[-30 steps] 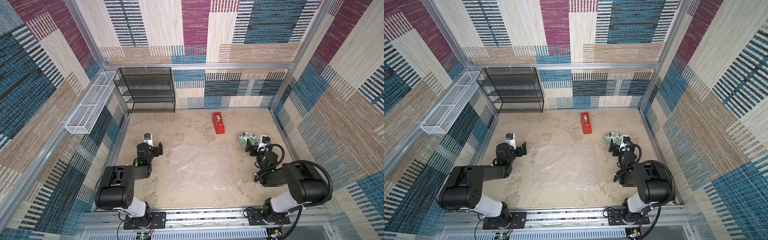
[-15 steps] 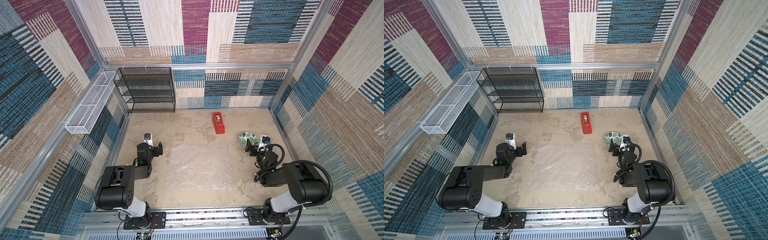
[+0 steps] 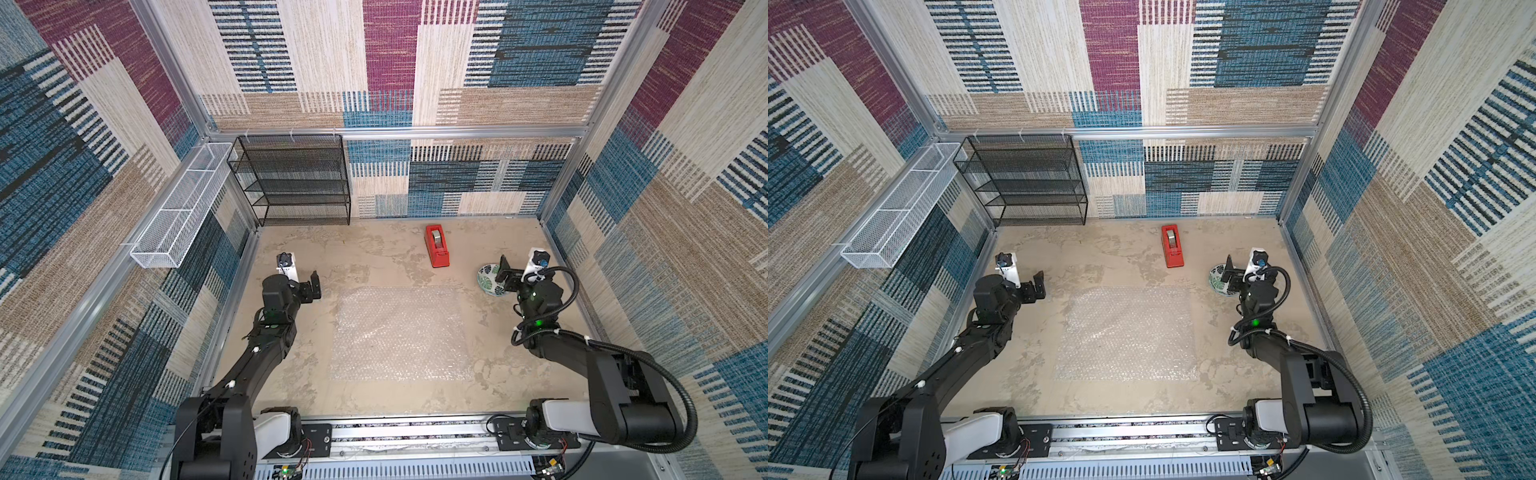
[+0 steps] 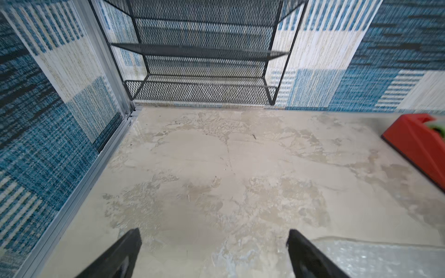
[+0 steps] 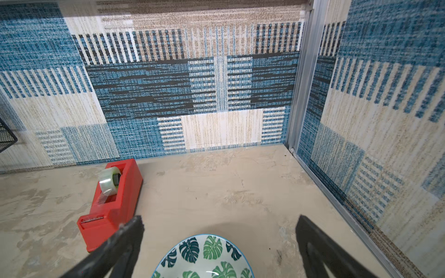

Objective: Wrap bowls in bubble wrap
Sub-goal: Pick up the bowl from the center of the board.

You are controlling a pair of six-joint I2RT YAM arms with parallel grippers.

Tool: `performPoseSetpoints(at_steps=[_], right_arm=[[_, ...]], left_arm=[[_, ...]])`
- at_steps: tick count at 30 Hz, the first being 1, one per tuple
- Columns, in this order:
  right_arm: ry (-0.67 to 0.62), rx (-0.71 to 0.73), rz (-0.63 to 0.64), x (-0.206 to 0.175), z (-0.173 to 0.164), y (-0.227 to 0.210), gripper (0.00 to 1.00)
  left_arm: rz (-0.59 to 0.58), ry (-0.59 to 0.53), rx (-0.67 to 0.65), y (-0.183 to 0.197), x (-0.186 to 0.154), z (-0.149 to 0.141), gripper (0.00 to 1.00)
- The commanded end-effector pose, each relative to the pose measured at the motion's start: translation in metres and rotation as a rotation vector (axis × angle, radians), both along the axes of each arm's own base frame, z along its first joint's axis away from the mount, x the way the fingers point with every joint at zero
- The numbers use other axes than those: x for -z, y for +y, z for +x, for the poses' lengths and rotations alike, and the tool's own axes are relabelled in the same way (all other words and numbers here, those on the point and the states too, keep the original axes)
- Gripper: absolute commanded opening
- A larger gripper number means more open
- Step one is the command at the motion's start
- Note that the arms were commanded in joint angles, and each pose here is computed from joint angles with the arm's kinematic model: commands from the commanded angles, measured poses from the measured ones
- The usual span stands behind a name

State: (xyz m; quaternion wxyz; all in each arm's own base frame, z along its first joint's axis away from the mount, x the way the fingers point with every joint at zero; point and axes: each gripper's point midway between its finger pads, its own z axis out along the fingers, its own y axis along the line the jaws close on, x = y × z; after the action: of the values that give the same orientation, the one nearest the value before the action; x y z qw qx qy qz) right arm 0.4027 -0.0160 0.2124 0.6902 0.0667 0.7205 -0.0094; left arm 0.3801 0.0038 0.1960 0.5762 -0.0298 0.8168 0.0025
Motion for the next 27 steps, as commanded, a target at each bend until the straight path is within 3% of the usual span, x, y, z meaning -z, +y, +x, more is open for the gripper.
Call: performPoseSetpoints(at_steps=[1, 5, 9, 15, 19, 27], right_arm=[[0.147, -0.018, 0.073, 0.015, -0.004, 0.006, 0.99], [0.205, 0.062, 0.168, 0.002, -0.012, -0.004, 0.99], [0.314, 0.049, 0.257, 0.007, -0.02, 0.004, 0.99], [0.566, 0.011, 0.414, 0.044, -0.038, 0.024, 0.99], [0.749, 0.049, 0.459, 0.081, -0.041, 0.028, 0.99], [0.838, 0.089, 0.485, 0.098, -0.014, 0.016, 1.0]], left_arm=[[-0.059, 0.141, -0.035, -0.002, 0.013, -0.023, 0.99], [-0.126, 0.173, -0.055, -0.008, 0.002, -0.037, 1.0], [-0.251, 0.271, -0.053, -0.021, 0.001, -0.05, 0.99], [-0.34, 0.441, -0.054, -0.039, 0.009, -0.067, 1.0], [-0.363, 0.51, -0.059, -0.052, 0.023, -0.079, 1.0], [-0.353, 0.582, -0.049, -0.062, 0.042, -0.083, 0.99]])
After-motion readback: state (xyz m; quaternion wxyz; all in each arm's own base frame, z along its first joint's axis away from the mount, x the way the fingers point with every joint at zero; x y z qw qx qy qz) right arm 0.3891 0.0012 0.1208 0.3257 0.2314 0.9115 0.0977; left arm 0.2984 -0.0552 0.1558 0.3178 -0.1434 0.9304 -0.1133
